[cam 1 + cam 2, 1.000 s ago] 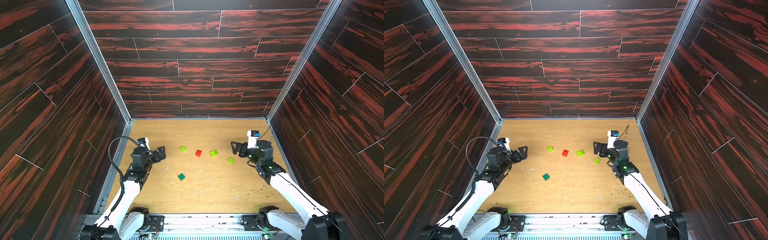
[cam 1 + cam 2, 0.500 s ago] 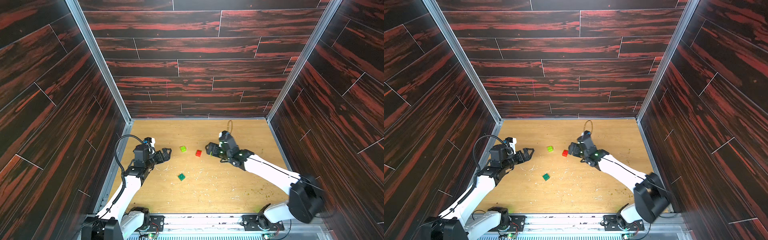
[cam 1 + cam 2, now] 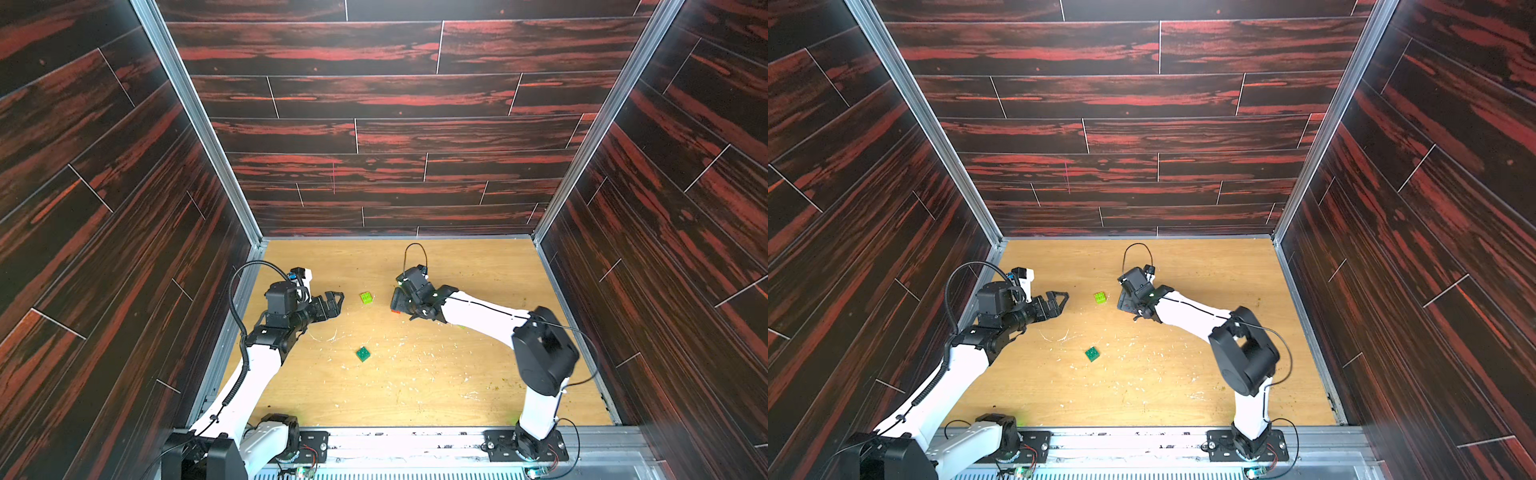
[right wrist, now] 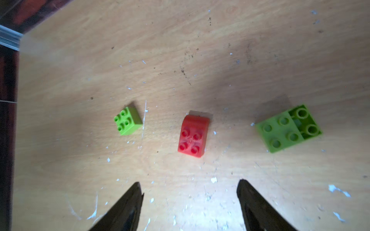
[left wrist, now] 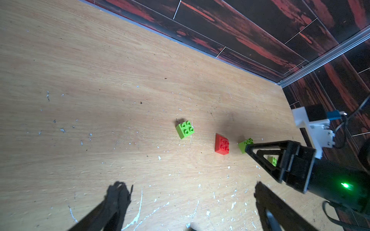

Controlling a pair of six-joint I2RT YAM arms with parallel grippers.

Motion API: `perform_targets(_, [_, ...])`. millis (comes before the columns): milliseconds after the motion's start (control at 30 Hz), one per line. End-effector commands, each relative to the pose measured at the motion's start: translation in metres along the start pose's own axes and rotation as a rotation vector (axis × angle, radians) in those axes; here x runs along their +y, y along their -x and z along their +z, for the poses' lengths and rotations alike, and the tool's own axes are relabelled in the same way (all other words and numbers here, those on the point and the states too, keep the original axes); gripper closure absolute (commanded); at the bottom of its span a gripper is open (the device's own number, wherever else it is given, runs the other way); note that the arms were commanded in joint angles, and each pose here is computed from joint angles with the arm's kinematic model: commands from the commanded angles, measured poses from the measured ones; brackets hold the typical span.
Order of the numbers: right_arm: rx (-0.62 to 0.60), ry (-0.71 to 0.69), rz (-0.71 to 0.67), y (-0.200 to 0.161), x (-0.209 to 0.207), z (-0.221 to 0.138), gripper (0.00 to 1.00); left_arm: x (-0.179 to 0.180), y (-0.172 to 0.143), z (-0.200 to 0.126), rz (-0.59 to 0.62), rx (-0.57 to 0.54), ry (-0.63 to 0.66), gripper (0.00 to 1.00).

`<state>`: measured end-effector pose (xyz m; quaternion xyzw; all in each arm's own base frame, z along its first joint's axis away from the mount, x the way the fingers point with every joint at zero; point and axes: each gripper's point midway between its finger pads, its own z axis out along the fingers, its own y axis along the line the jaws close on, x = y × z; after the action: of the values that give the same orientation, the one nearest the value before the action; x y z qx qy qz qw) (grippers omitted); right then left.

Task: Assemble the letter s with lego
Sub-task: Pick up the lego brick from the center of the board.

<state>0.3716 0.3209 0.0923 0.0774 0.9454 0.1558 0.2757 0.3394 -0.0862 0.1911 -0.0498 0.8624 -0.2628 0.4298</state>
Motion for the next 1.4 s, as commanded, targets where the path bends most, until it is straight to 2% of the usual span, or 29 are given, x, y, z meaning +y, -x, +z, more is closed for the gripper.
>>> perform_targets(0, [0.029, -0.090, -0.040, -0.012, -0.006, 0.021, 0.25, -0.005, 0.013, -0.004, 0.025, -0.027, 0.002, 0.00])
perform_targets(400, [0.068, -0.179, -0.109, -0.025, 0.001, 0.058, 0.32, 0.003, 0.006, 0.001, 0.028, -0.017, 0.021, 0.00])
perform_targets(833, [0.080, -0.294, -0.161, -0.029, -0.012, 0.083, 0.46, 0.005, 0.003, 0.003, 0.038, 0.002, 0.027, 0.00])
perform_targets(1067, [0.074, -0.310, -0.184, -0.028, -0.013, 0.088, 0.64, 0.006, 0.003, 0.004, 0.037, 0.003, 0.030, 0.00])
perform_targets(1233, [0.066, -0.302, -0.221, -0.024, -0.012, 0.083, 0.85, 0.006, 0.004, 0.004, 0.037, 0.005, 0.033, 0.00])
perform_targets(1300, [0.058, -0.255, -0.272, -0.019, -0.005, 0.075, 0.90, 0.005, 0.004, 0.003, 0.037, 0.009, 0.033, 0.00])
perform_targets(1367, [0.057, -0.173, -0.387, -0.017, 0.007, 0.065, 0.91, 0.007, 0.003, 0.002, 0.037, 0.011, 0.043, 0.00])
